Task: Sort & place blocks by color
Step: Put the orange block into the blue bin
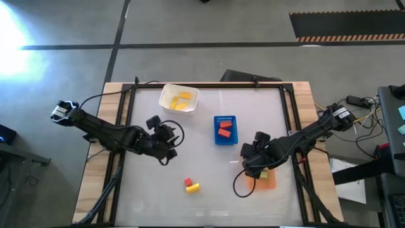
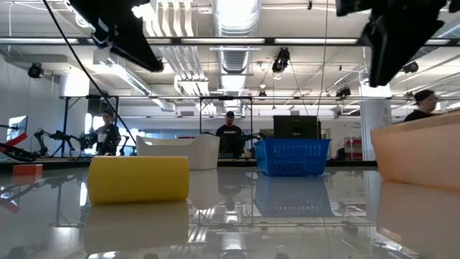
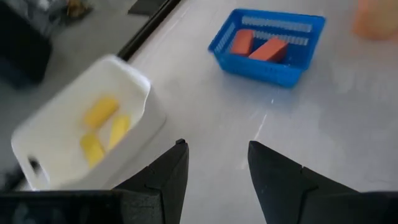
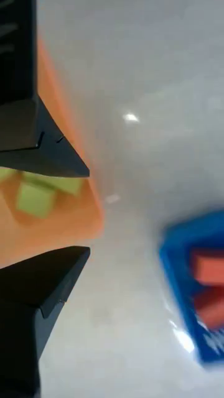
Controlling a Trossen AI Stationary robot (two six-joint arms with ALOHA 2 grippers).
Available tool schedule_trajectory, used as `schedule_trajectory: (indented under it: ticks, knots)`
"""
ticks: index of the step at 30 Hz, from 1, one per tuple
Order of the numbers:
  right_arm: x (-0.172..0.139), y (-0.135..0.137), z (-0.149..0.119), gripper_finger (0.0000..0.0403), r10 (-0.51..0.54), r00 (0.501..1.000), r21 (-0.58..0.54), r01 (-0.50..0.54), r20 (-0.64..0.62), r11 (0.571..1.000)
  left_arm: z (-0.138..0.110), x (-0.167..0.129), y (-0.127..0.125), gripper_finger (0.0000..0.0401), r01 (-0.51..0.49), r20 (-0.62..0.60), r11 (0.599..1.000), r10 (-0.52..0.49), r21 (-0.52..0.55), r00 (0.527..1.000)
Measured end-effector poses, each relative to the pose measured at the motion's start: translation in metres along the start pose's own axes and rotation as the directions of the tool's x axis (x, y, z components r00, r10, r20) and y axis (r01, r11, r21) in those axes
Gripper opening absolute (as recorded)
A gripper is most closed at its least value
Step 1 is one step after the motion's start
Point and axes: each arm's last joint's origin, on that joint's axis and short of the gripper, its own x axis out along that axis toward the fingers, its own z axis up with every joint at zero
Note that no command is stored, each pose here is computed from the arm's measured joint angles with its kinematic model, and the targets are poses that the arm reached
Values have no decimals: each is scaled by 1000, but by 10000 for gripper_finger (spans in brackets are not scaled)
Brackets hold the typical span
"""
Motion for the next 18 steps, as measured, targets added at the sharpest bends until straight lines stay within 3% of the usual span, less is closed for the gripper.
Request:
schedule_trajectory:
  ticks: [4,9,13,18]
  knots:
    - [-2,-2,4,183,-80,993,-82,87,83,993,-13,2,6,150,-64,-81,981,50,-183,996]
    - [-2,-4,6,183,-150,977,-145,172,154,974,-47,8,15,150,-184,-288,913,77,-365,955]
    - [-4,-4,10,183,-188,954,-174,232,235,957,-77,11,25,150,-363,-475,806,117,-468,872]
    - [-11,-2,19,183,-164,921,-207,248,353,947,-115,16,36,150,-550,-662,694,140,-465,736]
